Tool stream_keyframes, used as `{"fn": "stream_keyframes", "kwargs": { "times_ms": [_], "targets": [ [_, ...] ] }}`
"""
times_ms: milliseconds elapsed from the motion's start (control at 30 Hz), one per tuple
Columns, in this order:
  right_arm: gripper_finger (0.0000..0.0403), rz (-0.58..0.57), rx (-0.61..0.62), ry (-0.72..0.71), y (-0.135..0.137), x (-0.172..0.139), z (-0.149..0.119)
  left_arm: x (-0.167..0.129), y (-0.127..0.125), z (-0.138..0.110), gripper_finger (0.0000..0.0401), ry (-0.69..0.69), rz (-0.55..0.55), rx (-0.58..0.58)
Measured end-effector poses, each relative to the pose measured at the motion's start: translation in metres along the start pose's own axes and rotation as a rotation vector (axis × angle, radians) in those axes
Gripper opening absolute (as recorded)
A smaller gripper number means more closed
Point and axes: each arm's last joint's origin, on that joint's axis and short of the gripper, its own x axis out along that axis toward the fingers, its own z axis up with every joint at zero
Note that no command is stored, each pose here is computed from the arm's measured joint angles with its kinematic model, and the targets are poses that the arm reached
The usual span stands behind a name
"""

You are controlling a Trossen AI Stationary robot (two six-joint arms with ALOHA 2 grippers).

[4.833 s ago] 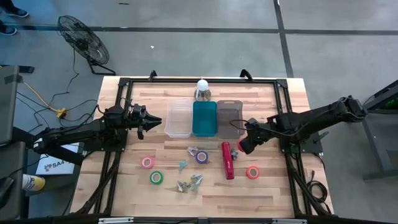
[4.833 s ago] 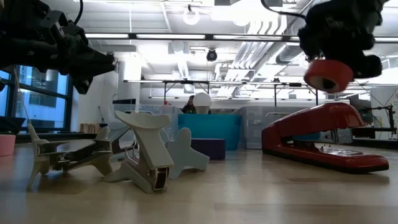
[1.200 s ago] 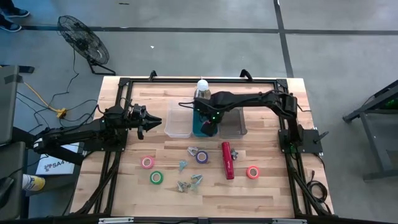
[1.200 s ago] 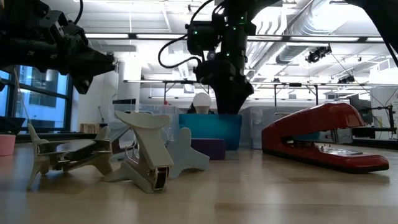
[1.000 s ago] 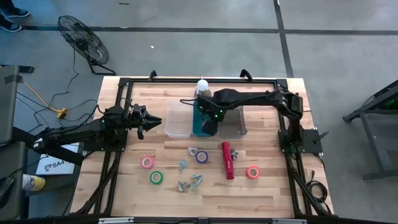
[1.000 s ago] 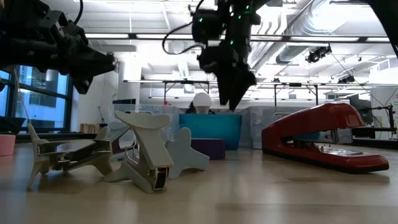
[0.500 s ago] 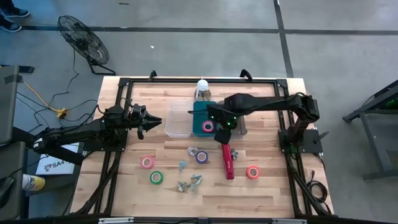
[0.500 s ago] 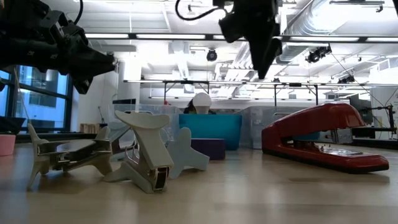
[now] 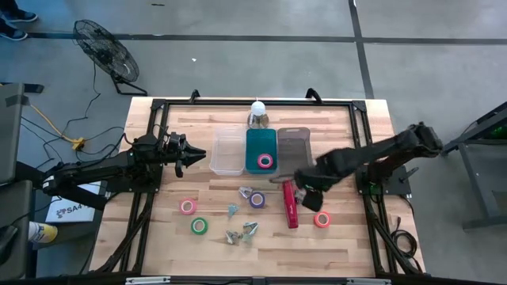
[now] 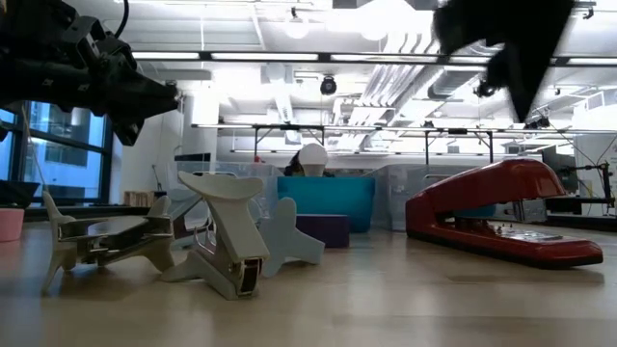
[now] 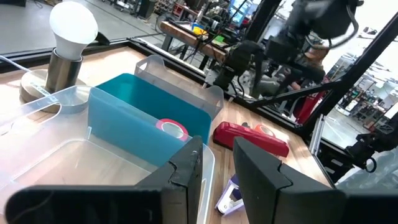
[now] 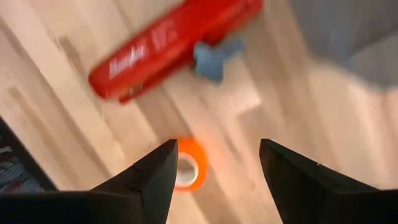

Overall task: Pick and place Stapler, Stapler remover, tape
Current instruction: Put the orange tape into the blue bin

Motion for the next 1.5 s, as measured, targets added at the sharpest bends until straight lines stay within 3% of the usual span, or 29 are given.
{"fn": "stream_keyframes", "kwargs": {
  "times_ms": [267, 533, 933, 1500],
  "targets": [
    [0.0217, 0.010, 0.141, 0.058, 0.015, 0.019, -0.042, 0.000, 0.000, 0.000, 0.0089, 0.001, -0.002, 0.000],
    [0.0214, 0.097, 0.251, 0.099, 0.033, 0.055, -0.059, 0.000, 0.000, 0.000, 0.0089, 0.001, -0.001, 0.000],
    [0.0212, 0.066, 0.250, 0.115, 0.041, 0.093, -0.057, 0.000, 0.000, 0.000, 0.0089, 0.000, 0.002, 0.000],
    [0.0208, -0.033, 0.359, 0.149, 0.045, 0.128, -0.053, 0.000, 0.000, 0.000, 0.0089, 0.000, 0.001, 0.000]
  ]
}}
